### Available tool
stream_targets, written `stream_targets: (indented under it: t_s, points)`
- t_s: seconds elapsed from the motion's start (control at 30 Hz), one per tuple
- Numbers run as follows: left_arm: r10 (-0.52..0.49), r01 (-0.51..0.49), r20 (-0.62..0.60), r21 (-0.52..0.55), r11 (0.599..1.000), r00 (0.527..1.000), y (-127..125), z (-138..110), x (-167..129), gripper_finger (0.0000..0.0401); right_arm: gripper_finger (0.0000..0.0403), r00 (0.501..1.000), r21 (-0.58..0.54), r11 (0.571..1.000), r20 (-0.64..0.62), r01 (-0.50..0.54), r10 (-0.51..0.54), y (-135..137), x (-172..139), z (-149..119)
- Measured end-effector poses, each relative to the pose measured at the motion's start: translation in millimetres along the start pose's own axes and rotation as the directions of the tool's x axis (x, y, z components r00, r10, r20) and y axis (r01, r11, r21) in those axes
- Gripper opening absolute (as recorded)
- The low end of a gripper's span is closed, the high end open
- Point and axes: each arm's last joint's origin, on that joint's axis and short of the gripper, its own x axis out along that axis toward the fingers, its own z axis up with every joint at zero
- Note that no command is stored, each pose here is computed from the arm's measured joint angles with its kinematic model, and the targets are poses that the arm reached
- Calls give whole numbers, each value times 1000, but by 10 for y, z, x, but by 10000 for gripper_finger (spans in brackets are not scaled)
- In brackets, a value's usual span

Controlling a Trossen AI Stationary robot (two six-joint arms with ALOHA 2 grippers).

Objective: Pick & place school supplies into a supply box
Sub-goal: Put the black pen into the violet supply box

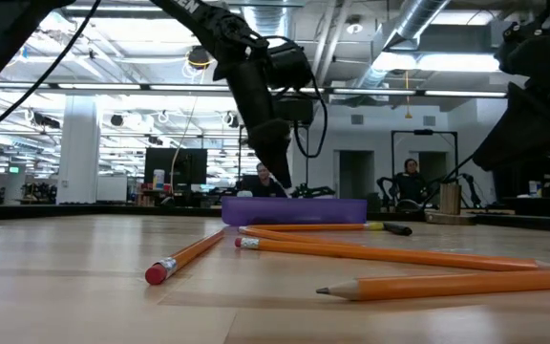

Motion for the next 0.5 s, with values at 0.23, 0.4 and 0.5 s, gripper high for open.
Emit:
stream_targets:
  t_s: [0.23, 0.4, 0.5]
  points:
    - [-39, 39, 147, 1, 999, 988, -112, 175, -569, 136, 162, 999, 41, 998, 12, -40, 39, 53, -1, 10]
    - [-126, 118, 410, 45, 992, 904, -341, 214, -1389, 137, 162, 996, 61, 997, 86, -44, 39, 69, -2, 36]
    - [-147, 127, 524, 75, 989, 839, -559, 54, -1729, 137, 162, 985, 107, 993, 171, -55, 36, 85, -6, 64]
